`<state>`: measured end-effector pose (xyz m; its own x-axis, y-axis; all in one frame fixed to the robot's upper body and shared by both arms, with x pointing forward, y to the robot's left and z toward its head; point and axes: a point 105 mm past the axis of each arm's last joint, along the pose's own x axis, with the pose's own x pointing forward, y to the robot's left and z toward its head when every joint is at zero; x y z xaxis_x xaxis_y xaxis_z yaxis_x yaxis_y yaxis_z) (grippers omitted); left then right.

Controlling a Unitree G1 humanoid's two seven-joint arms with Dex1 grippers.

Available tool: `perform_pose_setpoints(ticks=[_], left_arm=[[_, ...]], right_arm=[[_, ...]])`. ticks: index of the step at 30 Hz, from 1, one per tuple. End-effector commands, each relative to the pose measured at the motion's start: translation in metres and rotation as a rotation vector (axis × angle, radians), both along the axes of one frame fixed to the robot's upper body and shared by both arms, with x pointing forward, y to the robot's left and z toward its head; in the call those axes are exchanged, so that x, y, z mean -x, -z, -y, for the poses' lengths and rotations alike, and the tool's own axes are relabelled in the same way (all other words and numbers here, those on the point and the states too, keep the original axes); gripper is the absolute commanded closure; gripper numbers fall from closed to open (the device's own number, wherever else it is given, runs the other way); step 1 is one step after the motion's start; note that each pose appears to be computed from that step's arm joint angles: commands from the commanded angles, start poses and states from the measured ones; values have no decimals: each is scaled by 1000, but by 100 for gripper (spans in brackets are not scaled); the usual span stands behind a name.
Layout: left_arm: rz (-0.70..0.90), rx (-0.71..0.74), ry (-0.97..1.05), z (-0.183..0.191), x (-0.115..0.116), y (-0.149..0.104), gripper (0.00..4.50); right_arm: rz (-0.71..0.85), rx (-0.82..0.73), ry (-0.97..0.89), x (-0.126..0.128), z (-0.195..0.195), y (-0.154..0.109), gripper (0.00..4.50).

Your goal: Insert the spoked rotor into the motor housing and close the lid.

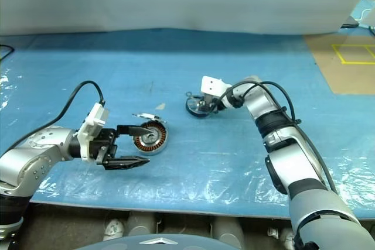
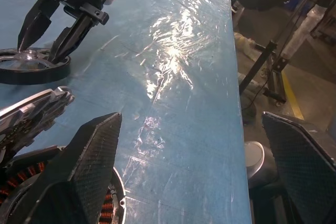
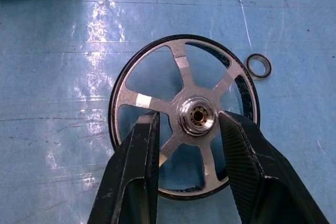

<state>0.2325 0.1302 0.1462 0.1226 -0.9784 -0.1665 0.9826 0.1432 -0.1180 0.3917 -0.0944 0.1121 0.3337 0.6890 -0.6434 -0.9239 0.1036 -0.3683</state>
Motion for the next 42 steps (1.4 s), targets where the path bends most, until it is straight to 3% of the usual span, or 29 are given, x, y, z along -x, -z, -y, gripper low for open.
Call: perform_pose_setpoints(ticks=[1,9,17,23,31,38,42], left_arm=[[40,6,25,5,3,-7,0],[44,5,21,5,3,-8,0],[38,3,21,2,2,-4,0],[33,1,28,2,2,-3,0],[18,-1,36,0,2,2,0],[16,-1,53,1,1,3,0],[19,-5,64,2,-3,3,0]], right_arm=[[-4,34,-36,7,-1,10,272],[-2,14,-33,11,-3,9,447],[-8,62,-30,38,23,13,449],[58,185,-61,72,55,19,449],[52,182,68,111,89,16,449],[91,246,196,110,117,17,449],[142,281,171,112,115,15,449]])
